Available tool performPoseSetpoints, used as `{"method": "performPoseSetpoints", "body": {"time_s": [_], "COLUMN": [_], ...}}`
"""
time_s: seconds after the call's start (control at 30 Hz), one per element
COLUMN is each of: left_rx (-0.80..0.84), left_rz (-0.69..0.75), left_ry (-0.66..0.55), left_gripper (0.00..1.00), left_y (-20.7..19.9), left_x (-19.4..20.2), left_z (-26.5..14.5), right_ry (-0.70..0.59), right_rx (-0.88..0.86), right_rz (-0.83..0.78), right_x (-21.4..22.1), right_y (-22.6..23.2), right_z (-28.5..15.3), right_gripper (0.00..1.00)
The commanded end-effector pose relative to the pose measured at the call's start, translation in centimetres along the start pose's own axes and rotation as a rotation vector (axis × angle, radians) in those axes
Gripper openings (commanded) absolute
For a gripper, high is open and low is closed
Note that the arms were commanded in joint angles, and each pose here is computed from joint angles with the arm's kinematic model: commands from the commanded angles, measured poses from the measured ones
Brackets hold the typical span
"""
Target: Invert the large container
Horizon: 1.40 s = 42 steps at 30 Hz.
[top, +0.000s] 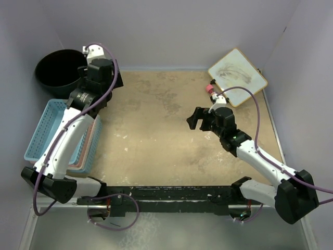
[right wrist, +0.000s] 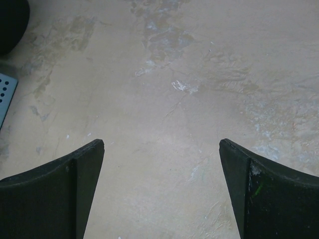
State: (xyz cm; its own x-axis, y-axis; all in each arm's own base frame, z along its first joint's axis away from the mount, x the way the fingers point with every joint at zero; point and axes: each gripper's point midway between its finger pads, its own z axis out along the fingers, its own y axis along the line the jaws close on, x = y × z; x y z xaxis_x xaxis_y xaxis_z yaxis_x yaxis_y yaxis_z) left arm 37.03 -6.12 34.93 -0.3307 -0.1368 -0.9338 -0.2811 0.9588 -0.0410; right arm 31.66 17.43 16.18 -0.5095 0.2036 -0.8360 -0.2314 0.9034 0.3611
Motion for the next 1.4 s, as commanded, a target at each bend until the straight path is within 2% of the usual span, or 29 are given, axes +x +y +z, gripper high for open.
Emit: {"method": "performPoseSetpoints", "body": {"time_s": [0.0,0.23,0.33,0.43,0.6,0.73,0.9,1.07,1.13,1.3,1.37], "left_rx": [-0.062,-0.226,-0.306,-0.322,-0.236,-0.171,-0.207,-0.203,-0.213,-0.224,-0.198], "left_rz": [-0.006,-0.065,-0.101,-0.115,-0.151,-0.084,-0.01,0.047,0.059,0.1,0.098], "left_ry": [-0.012,-0.067,-0.055,-0.012,0.036,0.041,0.07,0.136,0.153,0.23,0.245], "left_gripper": [0.79,0.8,0.8,0.8,0.82,0.82,0.82,0.72,0.63,0.55,0.45], "left_y": [2.7,6.3,8.7,9.9,9.5,8.6,9.2,9.1,9.3,9.4,8.9], "left_x": [-2.5,-8.1,-9.5,-9.6,-8.7,-7.8,-5.7,-3.4,-2.7,-0.1,0.5], "left_z": [0.9,4.1,6.4,9.3,13.1,14.7,16.5,18.1,18.6,20.2,20.6], "right_ry": [-0.077,-0.029,-0.031,-0.04,-0.03,-0.01,-0.004,0.024,0.031,0.039,0.037], "right_rx": [-0.098,-0.181,-0.196,-0.211,-0.236,-0.229,-0.213,-0.212,-0.211,-0.213,-0.209], "right_rz": [-0.016,0.009,0.022,0.035,0.047,0.036,0.027,0.021,0.021,0.03,0.031], "right_x": [-3.1,-4.1,-4.5,-4.4,-4.2,-4.4,-4.6,-4.1,-4.1,-3.8,-3.8], "right_y": [2.6,4.9,5.3,5.5,6.0,6.1,5.9,6.0,6.0,6.0,6.0], "right_z": [-0.3,-0.7,-1.1,-1.3,-1.4,-0.7,0.0,0.8,1.0,1.1,1.1], "right_gripper": [1.0,1.0,1.0,1.0,1.0,1.0,1.0,1.0,1.0,1.0,1.0]}}
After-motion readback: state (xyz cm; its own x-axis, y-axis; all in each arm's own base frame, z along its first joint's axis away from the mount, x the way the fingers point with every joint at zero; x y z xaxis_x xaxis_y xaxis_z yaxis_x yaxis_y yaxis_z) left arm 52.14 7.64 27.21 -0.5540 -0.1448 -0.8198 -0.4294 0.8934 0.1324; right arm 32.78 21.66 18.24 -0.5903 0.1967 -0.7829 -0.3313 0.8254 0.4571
